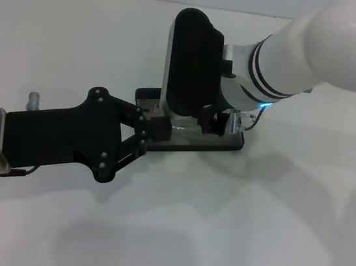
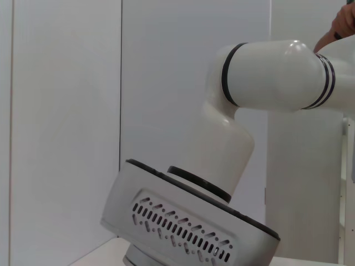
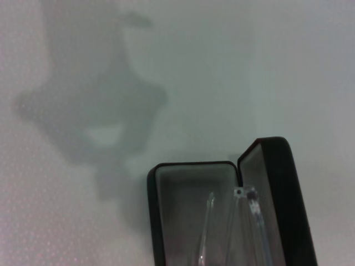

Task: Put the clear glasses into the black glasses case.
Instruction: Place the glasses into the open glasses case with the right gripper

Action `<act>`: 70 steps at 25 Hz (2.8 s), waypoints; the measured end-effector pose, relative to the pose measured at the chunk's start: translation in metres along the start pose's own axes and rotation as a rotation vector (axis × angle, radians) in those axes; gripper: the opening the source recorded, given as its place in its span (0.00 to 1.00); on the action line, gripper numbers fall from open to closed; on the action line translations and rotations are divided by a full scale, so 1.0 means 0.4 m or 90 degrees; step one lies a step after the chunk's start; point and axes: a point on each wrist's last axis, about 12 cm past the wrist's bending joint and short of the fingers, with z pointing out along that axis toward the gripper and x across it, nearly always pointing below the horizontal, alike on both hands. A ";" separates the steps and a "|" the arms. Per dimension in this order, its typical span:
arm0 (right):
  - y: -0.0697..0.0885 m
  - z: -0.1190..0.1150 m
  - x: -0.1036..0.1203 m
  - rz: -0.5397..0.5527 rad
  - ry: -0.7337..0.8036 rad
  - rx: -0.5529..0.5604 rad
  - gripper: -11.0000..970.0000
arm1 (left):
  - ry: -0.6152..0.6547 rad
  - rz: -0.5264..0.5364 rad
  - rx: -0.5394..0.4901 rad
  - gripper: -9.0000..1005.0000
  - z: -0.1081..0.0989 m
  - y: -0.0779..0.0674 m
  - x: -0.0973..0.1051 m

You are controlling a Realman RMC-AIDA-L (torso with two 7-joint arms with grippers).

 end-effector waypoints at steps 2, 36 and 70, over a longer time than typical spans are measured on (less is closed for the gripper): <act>0.001 0.000 -0.001 0.000 -0.001 0.000 0.15 | 0.000 0.000 0.000 0.06 0.000 0.000 0.000; 0.037 -0.008 -0.008 -0.022 -0.011 -0.013 0.15 | -0.054 0.025 -0.020 0.06 -0.082 -0.014 -0.036; 0.033 -0.009 0.016 0.003 0.004 -0.021 0.15 | 0.037 0.019 -0.028 0.06 -0.129 -0.014 -0.022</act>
